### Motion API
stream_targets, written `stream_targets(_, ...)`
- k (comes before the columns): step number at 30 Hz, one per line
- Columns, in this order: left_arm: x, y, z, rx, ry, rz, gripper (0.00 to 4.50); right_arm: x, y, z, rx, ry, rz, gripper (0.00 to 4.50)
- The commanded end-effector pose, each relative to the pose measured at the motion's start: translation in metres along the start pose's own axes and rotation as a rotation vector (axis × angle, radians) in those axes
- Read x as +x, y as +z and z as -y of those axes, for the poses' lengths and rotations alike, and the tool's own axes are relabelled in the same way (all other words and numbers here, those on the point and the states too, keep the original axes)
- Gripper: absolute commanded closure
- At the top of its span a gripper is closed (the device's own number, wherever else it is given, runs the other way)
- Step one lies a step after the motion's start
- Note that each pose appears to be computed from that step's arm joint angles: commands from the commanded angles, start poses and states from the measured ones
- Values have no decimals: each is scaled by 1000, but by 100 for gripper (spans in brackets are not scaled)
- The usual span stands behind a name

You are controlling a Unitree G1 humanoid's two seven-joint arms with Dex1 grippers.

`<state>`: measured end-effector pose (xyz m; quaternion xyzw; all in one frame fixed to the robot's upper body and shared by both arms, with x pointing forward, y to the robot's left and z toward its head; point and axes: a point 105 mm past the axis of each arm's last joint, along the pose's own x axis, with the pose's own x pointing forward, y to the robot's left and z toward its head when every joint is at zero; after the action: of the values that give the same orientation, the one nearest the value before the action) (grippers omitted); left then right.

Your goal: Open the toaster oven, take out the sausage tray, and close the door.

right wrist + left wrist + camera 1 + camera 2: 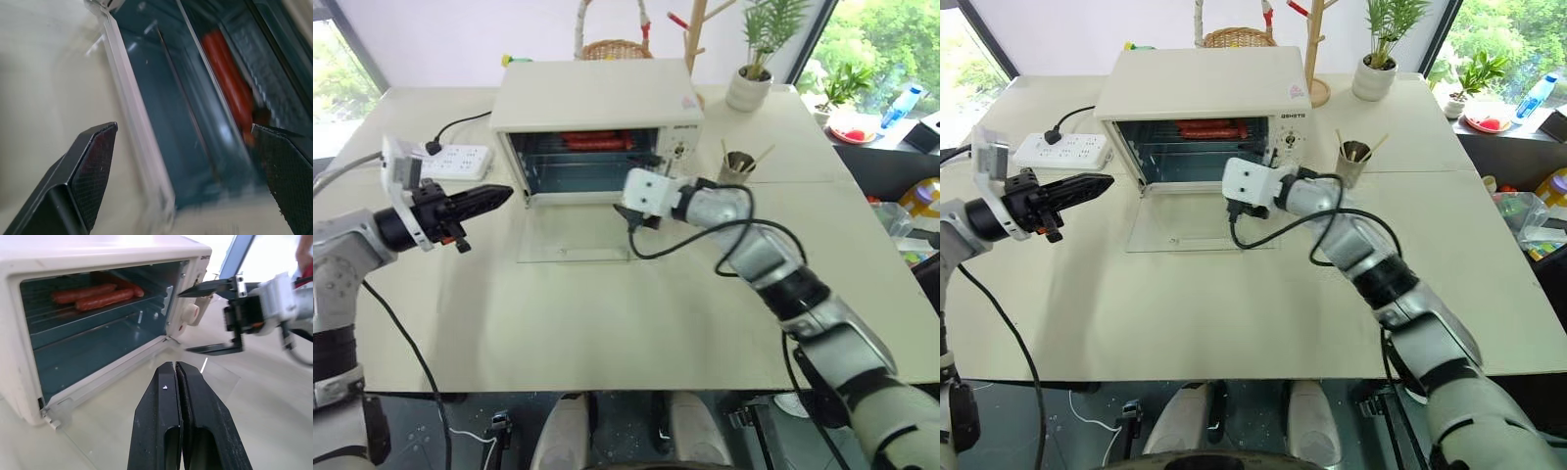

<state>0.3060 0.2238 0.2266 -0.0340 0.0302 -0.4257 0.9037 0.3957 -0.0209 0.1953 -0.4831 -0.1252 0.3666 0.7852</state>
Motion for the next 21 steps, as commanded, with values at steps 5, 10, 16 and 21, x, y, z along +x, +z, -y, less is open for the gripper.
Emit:
stream_targets(5, -1, 4, 16, 50, 0, 9, 444, 37, 13, 20, -191, -76, 47, 0)
stream_targets(10, -1, 3, 18, 58, 15, 14, 444, 50, 12, 20, -230, -75, 40, 0)
stream_targets(16, -1, 3, 19, 59, 23, 21, 450, 58, 9, 25, -235, -102, 11, 186)
stream_targets(21, -1, 3, 19, 64, 28, 20, 450, 59, 7, 31, -250, -121, -5, 285)
